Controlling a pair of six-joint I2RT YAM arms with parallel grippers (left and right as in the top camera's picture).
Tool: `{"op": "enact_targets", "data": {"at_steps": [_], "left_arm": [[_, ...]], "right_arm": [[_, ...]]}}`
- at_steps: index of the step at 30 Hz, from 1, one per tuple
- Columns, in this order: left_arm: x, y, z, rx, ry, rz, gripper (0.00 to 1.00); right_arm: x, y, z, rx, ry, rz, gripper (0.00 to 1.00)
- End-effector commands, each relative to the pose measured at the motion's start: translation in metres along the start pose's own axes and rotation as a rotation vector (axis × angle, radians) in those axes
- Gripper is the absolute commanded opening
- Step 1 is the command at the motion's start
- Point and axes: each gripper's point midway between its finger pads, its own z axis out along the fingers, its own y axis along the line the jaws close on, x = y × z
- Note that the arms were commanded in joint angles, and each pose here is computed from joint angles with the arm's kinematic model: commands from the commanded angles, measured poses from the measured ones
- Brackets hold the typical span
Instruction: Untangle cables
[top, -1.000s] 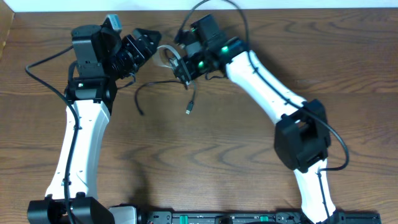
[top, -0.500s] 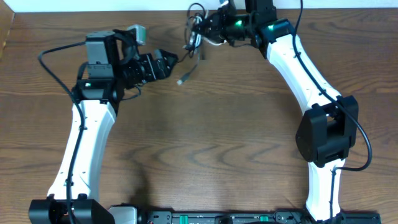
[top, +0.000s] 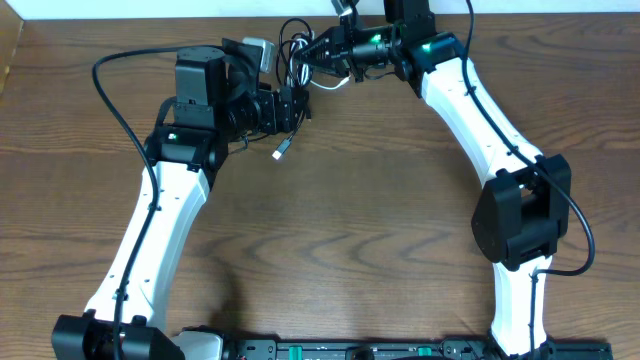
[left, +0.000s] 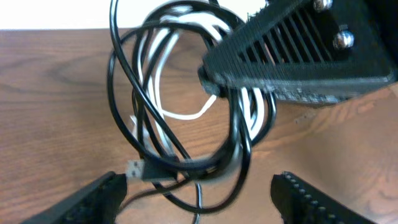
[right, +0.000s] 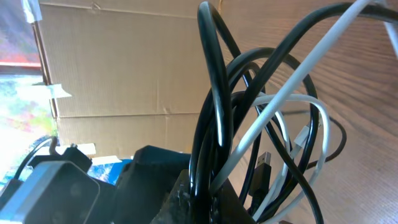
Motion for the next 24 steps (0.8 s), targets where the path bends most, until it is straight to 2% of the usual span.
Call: {"op": "enact_targets", "data": {"at_steps": [1,5,12,20,24], "left_arm": [[-0.012,0.009,0.0,-0.06,-0.038,0.034,0.71],[-0.008,0.014,0.01,-0.06,-0.025,0.027,0.58],[-0.004,0.012,0.017,-0.05,-0.012,0.027,0.56],[-0.008,0.013,0.02,-0.049,-0.026,0.033,0.3],[-0.012,0.012,0.021,-0.046,-0.042,0.04,0.28]], "right_arm": [[0.016,0.03,-0.004,-0.057,0.054,-0.034,0.01],[0.02,0.032,0.0,-0.061,0.068,-0.037,0.01],[0.026,0.035,0.01,-0.06,0.079,-0.047,0.01],[0.028,0.036,0.01,-0.065,0.087,-0.047,0.01],[0.033,0.038,0.014,-0.071,0.103,-0.049,0.01]]}}
